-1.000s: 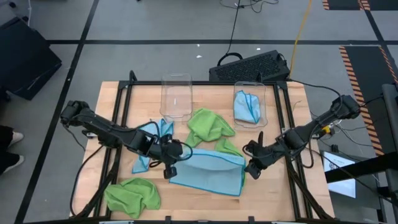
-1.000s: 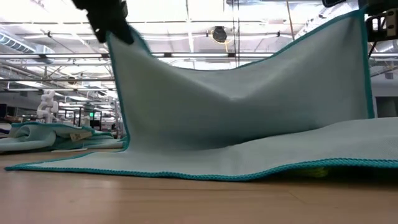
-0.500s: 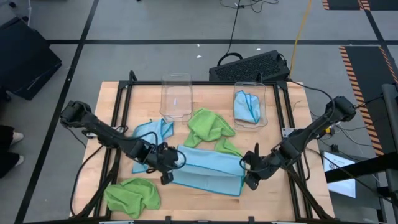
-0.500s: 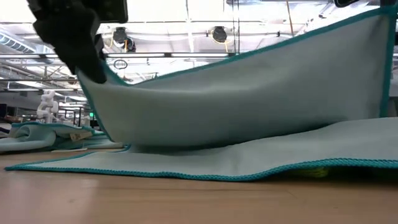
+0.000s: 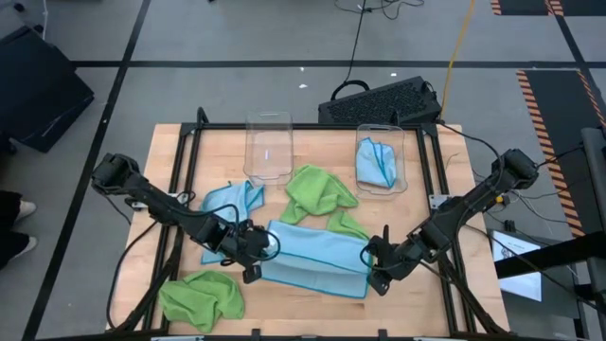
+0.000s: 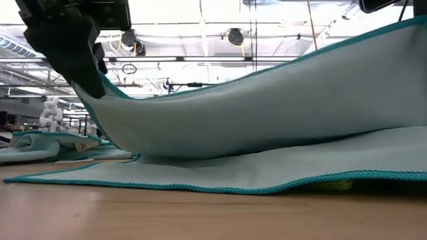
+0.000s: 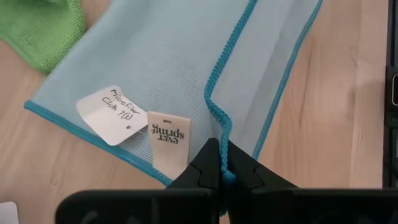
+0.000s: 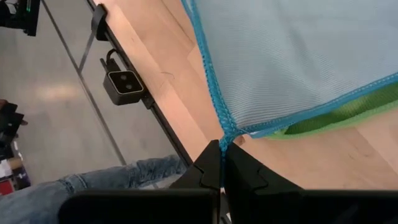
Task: Fold microfiber towels
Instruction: Fold the right blue microfiber towel
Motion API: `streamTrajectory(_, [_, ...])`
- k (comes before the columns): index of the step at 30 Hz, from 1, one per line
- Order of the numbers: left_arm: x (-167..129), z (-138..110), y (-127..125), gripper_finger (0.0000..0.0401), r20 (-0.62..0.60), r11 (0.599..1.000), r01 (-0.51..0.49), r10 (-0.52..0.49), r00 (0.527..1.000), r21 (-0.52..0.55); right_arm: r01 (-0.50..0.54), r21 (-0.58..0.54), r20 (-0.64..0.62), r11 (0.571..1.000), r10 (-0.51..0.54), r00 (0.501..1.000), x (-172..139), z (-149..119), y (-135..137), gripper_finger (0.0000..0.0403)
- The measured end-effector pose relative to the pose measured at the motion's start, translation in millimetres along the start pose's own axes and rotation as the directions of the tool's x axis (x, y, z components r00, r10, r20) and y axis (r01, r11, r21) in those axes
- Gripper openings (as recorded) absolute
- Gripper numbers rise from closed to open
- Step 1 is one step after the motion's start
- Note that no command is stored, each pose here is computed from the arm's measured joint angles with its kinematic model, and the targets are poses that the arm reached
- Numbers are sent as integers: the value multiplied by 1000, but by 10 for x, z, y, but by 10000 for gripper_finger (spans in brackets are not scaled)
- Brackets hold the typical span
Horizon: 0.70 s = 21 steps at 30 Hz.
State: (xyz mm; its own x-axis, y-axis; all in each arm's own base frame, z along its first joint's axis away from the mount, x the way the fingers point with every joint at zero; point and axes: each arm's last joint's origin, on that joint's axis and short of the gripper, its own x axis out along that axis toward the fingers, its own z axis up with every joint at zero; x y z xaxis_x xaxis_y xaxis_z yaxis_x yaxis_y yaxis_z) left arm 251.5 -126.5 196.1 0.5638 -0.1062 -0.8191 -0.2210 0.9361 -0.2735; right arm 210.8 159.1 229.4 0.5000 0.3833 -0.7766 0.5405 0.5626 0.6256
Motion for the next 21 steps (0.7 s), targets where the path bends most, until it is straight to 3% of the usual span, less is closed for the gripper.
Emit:
streamTrajectory(6, [1, 8, 9, 5, 28, 999, -32, 32, 999, 2, -9, -3, -8, 1000, 9, 1000, 39, -41, -39, 0])
streamTrajectory(16, [0, -2, 31, 5, 33, 998, -70, 69, 997, 11, -151, 63, -22, 987, 153, 988, 238, -169, -224, 9])
streamTrajectory(21, [0, -2, 30, 5, 33, 998, -69, 68, 997, 14, -137, 65, -56, 989, 140, 989, 265, -208, -286, 10])
